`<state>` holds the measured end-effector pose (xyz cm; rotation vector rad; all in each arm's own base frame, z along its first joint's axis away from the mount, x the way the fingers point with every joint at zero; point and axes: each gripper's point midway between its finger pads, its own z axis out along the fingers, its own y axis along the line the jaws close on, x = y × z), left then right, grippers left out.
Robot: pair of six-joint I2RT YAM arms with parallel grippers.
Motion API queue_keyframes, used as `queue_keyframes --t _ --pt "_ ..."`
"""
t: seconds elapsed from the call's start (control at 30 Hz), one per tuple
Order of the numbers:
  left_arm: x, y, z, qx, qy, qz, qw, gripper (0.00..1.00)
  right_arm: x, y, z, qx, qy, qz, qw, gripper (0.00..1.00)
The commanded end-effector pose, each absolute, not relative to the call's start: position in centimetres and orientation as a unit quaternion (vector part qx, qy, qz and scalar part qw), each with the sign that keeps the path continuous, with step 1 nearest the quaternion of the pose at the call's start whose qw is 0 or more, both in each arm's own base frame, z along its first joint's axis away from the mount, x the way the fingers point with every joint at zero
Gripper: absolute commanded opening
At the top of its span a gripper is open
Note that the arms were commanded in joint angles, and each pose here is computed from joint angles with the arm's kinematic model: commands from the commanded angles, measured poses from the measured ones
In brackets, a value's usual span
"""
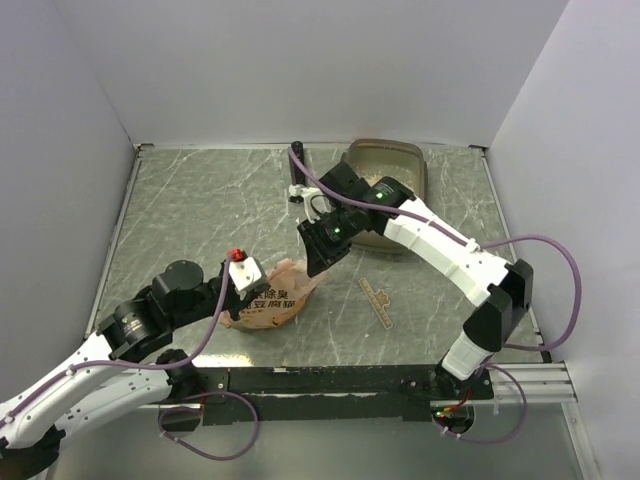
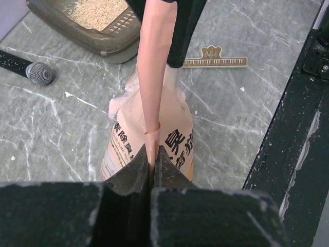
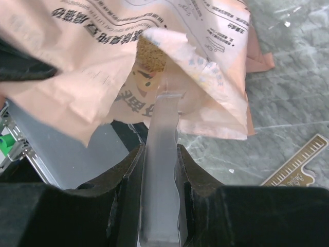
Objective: Fill the litter box with clean litter
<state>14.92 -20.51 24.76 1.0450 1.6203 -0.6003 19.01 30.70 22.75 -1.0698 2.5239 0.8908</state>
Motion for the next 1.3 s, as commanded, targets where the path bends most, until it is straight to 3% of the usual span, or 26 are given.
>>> queue_keyframes --t 0.0,0.3,0.77,1.27 --pt "15.3 -21.3 27.4 0.412 0.649 -0.274 0.578 0.01 20.4 28.6 21.7 -0.346 0.904 0.221 0.116 0.00" --pt "15.8 -21.5 27.1 0.389 0.645 -0.279 0.595 0.01 20.2 30.5 16.9 -0.328 0.904 0.263 0.071 0.00" --pt "16.1 -23.4 25.2 0.377 0.656 -0.294 0.584 0.01 18.0 32.4 13.0 -0.268 0.852 0.450 0.006 0.00" --pt "15.9 -24.1 22.4 0.382 0.679 -0.273 0.565 0.01 16.6 33.4 15.0 -0.235 0.775 0.585 0.051 0.00"
